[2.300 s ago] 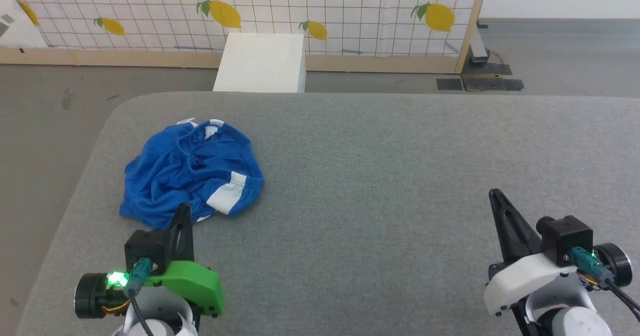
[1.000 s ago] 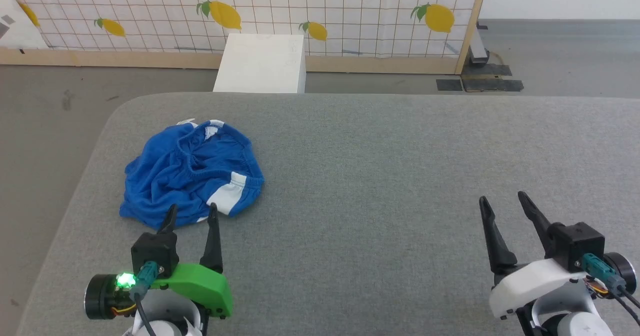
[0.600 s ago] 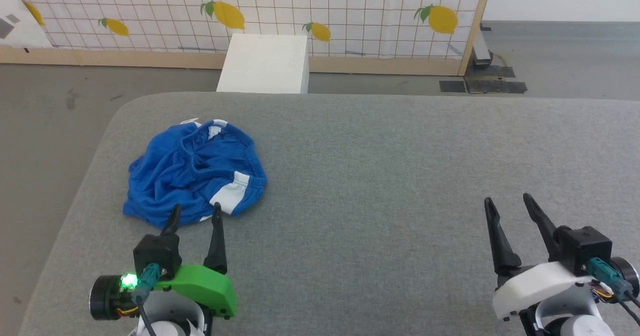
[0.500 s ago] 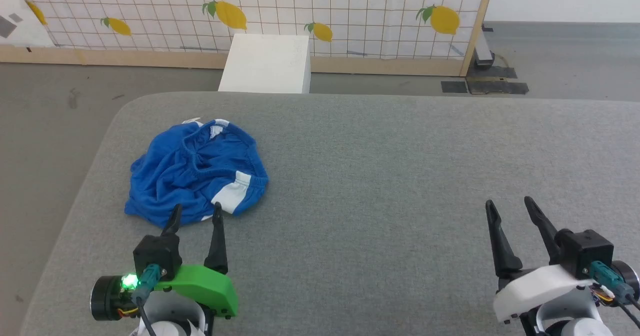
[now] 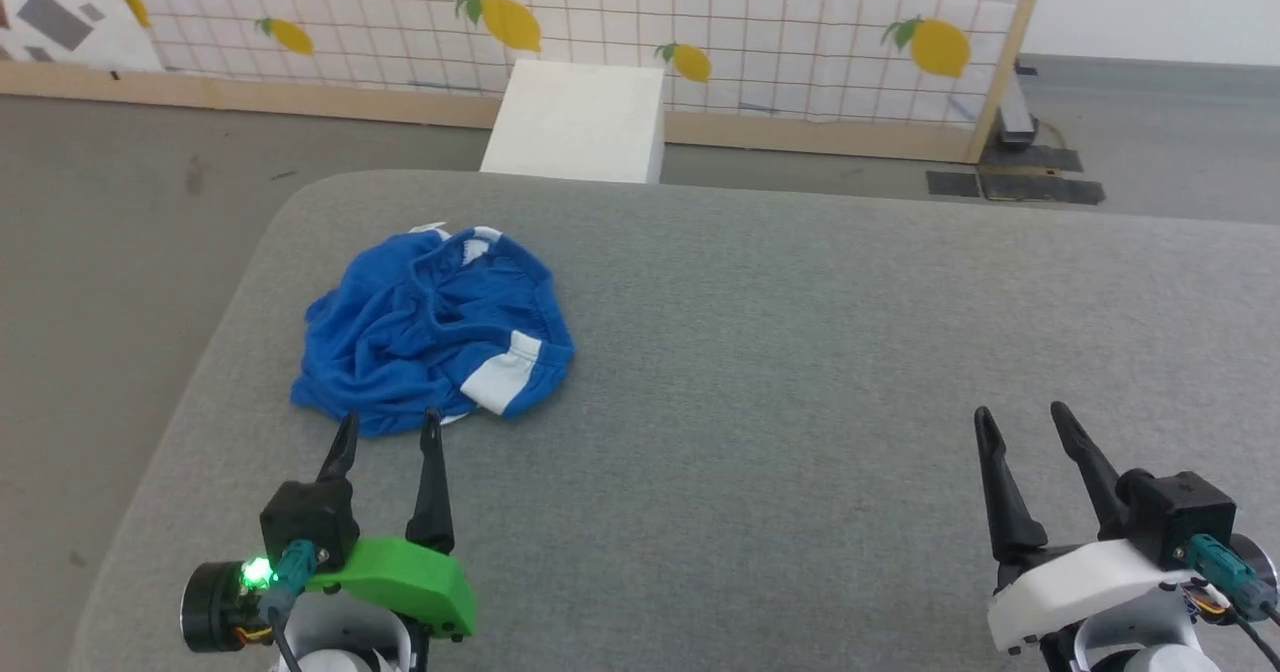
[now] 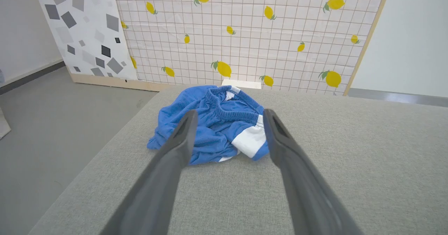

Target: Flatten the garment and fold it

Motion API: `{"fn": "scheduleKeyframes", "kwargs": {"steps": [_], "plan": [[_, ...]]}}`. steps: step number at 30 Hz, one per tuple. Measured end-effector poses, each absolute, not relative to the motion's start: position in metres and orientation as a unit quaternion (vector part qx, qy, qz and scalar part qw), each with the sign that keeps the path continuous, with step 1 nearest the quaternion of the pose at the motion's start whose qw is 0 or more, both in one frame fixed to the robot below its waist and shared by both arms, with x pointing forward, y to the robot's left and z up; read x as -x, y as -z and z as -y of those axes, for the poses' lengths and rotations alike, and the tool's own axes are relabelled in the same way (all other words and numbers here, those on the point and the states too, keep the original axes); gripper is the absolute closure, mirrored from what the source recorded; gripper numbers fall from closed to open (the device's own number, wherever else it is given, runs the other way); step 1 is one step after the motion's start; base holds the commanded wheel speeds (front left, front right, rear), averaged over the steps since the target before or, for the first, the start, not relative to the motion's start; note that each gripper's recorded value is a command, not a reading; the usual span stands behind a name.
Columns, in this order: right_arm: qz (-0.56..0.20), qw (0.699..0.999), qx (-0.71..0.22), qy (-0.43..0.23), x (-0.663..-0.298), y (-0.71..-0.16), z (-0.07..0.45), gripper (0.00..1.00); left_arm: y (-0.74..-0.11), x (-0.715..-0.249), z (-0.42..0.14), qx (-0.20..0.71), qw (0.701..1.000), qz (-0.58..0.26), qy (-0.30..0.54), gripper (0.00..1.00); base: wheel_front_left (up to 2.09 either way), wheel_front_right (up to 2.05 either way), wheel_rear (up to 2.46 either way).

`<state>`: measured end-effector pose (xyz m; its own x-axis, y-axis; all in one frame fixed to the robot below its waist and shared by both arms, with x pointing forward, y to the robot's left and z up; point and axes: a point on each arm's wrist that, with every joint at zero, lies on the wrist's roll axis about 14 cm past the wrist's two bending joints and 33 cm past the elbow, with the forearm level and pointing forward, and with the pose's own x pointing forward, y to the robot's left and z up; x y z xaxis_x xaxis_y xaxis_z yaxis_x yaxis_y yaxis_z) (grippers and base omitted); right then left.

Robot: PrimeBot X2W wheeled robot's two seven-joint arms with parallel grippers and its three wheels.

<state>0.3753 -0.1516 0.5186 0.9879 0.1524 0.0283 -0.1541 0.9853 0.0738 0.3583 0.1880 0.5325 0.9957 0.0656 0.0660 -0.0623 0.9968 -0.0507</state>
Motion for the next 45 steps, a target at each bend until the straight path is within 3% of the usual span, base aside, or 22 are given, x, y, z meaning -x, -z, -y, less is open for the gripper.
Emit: {"fn": "scheduleKeyframes", "kwargs": {"steps": [45], "plan": [[-0.005, 0.977, -0.072, -0.202, -0.394, -0.497, 0.061, 0.00, -0.523, -0.287, -0.264, 0.062, 0.979, 0.053, -0.189, 0.00, 0.00, 0.00, 0.00]]}}
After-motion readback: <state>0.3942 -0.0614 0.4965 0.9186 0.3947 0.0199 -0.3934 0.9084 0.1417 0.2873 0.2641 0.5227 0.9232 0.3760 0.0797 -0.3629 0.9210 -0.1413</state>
